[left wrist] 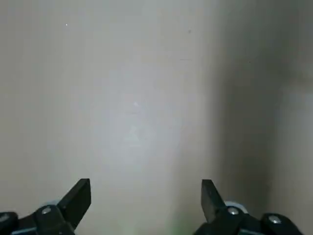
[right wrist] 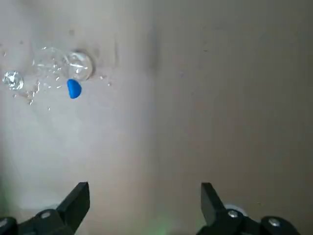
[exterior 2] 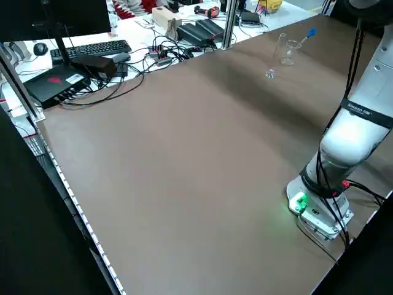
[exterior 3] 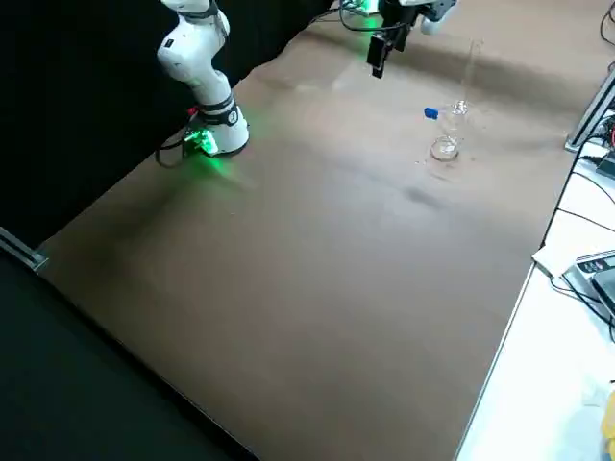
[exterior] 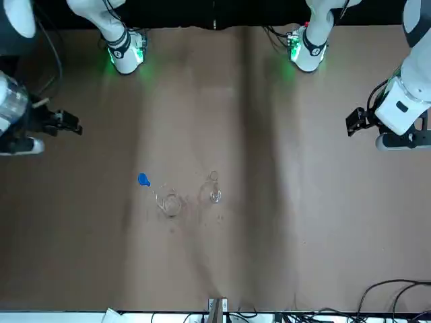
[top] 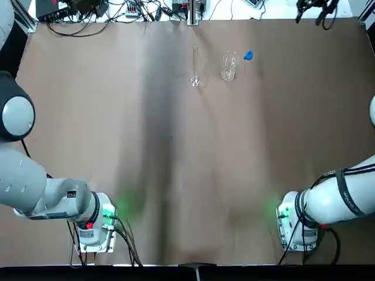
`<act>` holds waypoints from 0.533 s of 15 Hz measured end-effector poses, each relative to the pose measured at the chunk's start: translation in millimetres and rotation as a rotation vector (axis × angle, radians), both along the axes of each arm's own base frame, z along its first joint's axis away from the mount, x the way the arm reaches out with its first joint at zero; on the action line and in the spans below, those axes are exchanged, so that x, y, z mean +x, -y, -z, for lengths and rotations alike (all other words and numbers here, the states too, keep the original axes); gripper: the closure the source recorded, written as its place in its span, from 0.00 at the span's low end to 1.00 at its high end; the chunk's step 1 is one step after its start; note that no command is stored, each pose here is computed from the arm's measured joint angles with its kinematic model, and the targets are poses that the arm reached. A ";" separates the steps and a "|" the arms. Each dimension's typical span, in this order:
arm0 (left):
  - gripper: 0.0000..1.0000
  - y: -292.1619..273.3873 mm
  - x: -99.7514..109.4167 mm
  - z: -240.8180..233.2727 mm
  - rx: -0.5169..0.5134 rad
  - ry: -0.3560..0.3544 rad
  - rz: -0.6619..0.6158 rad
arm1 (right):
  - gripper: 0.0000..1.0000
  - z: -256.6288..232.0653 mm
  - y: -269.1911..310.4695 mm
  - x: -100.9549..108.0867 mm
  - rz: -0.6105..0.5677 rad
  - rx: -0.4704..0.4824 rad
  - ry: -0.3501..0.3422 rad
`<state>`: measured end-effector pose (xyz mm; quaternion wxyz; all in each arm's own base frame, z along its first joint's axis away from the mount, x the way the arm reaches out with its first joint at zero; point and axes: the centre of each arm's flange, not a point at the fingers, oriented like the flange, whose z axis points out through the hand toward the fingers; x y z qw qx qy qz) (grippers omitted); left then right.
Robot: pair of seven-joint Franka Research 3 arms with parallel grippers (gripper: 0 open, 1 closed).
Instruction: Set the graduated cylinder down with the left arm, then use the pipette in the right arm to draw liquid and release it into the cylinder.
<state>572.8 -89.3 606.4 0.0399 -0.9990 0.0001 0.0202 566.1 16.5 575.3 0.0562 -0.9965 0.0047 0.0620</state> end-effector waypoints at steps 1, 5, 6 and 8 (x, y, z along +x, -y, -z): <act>0.00 -0.2 0.0 0.0 0.000 0.000 0.000 | 0.00 -4.3 9.0 -2.6 0.011 0.001 0.007; 0.00 -0.7 0.1 0.1 0.000 0.000 -0.001 | 0.00 -8.8 18.7 -7.3 0.020 -0.014 0.016; 0.00 -0.6 0.1 0.1 0.003 0.000 -0.001 | 0.00 -8.8 19.1 -7.0 0.018 -0.023 0.019; 0.00 -1.4 0.2 0.1 0.011 0.001 0.000 | 0.00 -8.8 19.2 -6.4 0.017 -0.029 0.024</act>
